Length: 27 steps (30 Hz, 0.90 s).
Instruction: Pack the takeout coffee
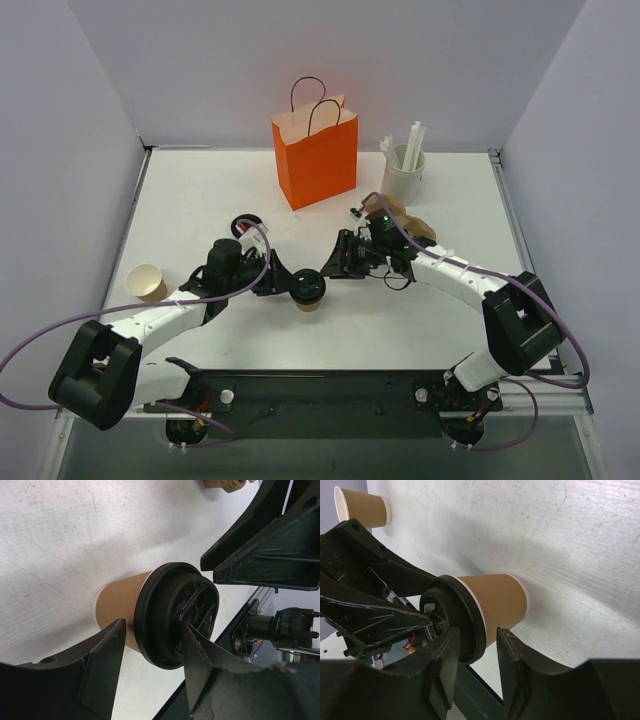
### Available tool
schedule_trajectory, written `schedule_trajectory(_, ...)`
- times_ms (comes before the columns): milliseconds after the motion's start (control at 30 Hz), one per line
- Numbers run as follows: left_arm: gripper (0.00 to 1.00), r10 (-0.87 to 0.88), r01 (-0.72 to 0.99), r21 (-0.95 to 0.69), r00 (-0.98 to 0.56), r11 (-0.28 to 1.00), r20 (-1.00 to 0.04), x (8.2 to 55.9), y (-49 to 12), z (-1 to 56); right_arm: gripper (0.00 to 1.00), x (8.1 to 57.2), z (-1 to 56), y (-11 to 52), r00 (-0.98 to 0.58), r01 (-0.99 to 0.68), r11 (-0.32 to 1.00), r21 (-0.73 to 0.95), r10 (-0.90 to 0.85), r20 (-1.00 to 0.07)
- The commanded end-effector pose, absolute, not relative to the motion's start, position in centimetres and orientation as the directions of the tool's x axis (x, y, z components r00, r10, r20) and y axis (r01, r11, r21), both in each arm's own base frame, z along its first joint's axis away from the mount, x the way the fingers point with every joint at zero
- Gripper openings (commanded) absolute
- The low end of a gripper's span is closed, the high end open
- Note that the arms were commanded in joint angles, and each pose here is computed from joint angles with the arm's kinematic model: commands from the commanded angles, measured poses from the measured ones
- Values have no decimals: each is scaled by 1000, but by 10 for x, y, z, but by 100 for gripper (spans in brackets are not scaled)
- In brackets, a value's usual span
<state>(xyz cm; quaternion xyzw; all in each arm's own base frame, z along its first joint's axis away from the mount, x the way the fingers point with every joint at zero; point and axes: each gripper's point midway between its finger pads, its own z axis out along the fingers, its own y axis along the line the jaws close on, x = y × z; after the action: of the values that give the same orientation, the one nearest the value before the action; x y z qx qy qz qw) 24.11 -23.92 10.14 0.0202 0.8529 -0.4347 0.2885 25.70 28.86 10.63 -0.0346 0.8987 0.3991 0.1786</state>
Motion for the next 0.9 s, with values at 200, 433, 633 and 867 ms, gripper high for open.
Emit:
schedule_trajectory(200,56,-175,213,-657,-864,723,-472,233,-222,59,30,261,92,297,-929,-181,667,723,125,-348)
schedule_trajectory(433,56,-177,200,-644,-864,738,-472,233,-219,55,24,255,71,287,-930,-135,696,706,156,-332)
schedule_trajectory(633,55,-189,167,-621,-865,766,-465,232,-211,46,23,243,37,263,-925,-55,752,657,210,-318)
schedule_trajectory(867,54,-196,136,-599,-869,789,-455,229,-204,34,21,230,18,259,-921,-47,764,644,217,-324)
